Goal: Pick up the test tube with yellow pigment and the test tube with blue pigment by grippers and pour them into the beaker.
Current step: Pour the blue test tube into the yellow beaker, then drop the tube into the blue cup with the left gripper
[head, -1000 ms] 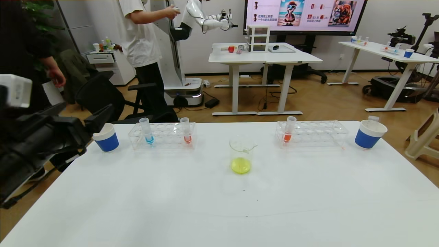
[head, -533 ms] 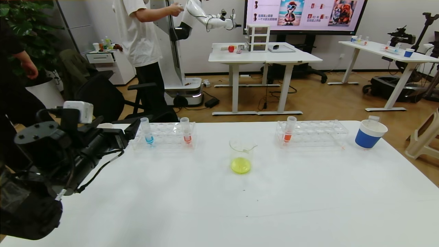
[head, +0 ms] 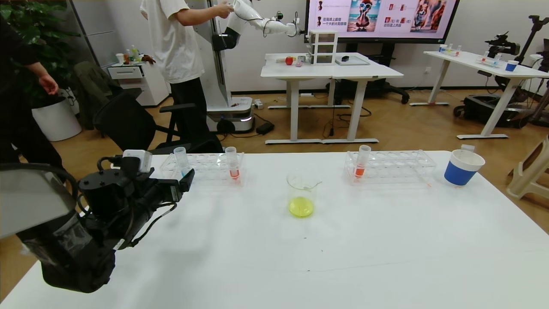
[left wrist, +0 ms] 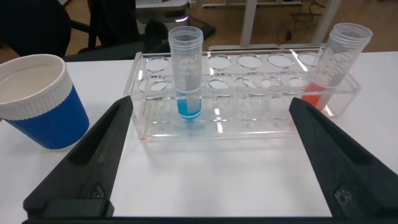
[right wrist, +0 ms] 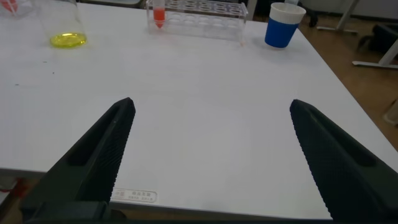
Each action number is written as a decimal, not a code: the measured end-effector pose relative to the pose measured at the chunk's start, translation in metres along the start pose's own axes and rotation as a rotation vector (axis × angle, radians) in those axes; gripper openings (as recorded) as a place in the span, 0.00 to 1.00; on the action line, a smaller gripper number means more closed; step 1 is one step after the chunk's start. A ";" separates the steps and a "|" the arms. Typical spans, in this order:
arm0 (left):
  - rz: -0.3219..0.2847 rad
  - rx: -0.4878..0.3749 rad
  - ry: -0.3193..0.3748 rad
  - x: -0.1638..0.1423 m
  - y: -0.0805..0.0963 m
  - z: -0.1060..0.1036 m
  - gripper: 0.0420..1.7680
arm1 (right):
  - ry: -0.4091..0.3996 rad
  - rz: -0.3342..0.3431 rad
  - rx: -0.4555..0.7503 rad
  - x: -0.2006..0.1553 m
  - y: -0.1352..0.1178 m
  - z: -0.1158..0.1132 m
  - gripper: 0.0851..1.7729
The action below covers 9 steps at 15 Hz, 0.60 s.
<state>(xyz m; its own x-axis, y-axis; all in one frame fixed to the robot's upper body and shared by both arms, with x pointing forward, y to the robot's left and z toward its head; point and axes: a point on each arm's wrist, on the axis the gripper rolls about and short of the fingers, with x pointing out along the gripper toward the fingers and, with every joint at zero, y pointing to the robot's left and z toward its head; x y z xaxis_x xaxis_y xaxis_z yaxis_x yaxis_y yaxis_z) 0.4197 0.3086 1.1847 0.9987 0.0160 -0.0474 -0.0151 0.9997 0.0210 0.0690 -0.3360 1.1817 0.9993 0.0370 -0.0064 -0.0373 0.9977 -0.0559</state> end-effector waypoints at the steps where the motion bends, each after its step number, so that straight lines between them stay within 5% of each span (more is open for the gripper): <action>1: 0.019 -0.003 -0.007 0.007 0.000 -0.002 0.99 | 0.000 0.000 0.000 0.000 0.000 0.000 0.98; 9: 0.046 -0.016 -0.089 0.061 -0.005 -0.012 0.99 | 0.000 0.000 0.000 0.000 0.000 0.000 0.98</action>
<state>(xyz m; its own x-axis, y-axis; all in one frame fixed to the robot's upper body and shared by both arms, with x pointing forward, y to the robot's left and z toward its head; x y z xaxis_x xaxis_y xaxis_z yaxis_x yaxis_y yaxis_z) 0.4799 0.3044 1.1699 0.9973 0.0607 0.0419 -0.0610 0.9981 0.0054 0.0690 -0.3360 1.1817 0.9993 0.0370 -0.0068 -0.0373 0.9977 -0.0559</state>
